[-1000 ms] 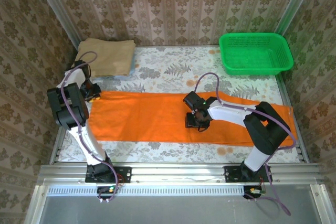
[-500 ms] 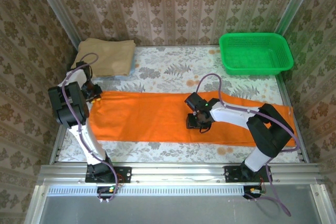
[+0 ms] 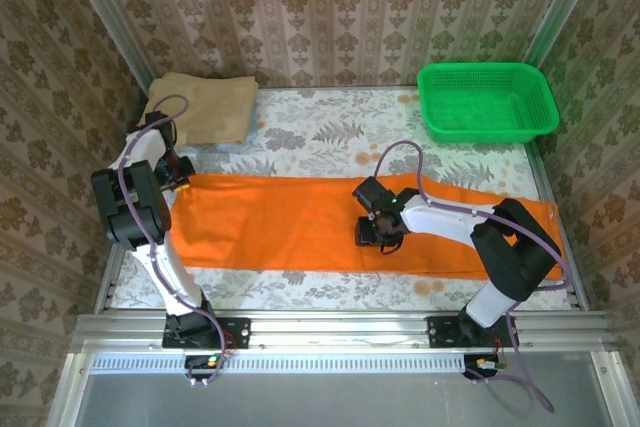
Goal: Fold and stack the trousers
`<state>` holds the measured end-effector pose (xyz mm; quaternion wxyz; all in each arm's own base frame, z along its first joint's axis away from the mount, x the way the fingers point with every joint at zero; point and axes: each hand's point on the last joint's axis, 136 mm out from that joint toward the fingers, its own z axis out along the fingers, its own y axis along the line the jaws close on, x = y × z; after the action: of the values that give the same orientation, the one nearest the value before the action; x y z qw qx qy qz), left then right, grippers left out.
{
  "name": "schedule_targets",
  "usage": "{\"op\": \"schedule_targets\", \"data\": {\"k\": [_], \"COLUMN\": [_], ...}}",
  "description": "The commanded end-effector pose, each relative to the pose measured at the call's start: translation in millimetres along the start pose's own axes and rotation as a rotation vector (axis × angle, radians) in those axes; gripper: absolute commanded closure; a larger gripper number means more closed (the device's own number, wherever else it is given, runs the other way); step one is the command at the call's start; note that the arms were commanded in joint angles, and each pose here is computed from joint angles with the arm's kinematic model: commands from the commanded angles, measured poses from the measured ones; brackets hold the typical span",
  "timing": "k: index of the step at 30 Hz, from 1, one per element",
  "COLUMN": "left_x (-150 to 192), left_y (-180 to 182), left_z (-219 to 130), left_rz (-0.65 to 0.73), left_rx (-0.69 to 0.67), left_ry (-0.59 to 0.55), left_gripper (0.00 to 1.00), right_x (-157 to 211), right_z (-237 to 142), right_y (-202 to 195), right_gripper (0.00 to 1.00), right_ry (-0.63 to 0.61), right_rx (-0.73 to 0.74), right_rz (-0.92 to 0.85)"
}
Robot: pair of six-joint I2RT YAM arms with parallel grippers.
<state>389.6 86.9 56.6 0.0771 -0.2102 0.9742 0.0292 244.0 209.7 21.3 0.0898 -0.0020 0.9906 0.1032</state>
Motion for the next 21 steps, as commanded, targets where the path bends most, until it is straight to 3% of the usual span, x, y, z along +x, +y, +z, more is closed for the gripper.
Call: {"op": "schedule_targets", "data": {"k": [1,6,12,21], "left_x": [0,-6,-30,-38], "left_y": [3,-2,0,-6], "left_z": [-30,-42,-81,-98], "left_rz": [0.010,0.016,0.026,0.028], "left_rx": [-0.015,0.001,-0.005,0.017], "left_ry": [-0.047,-0.069,-0.209,-0.226], "left_gripper": [1.00,1.00,1.00,1.00], "right_x": [3,2,0,-1], "right_z": [-2,-5,-12,-14], "right_y": [1,1,-7,-14], "right_gripper": [0.55,0.55,0.55,0.50], "right_ry": [-0.009,-0.018,-0.045,-0.061], "right_rx": [-0.016,-0.021,0.001,0.031], "right_rz": [0.013,0.015,0.032,0.027]}}
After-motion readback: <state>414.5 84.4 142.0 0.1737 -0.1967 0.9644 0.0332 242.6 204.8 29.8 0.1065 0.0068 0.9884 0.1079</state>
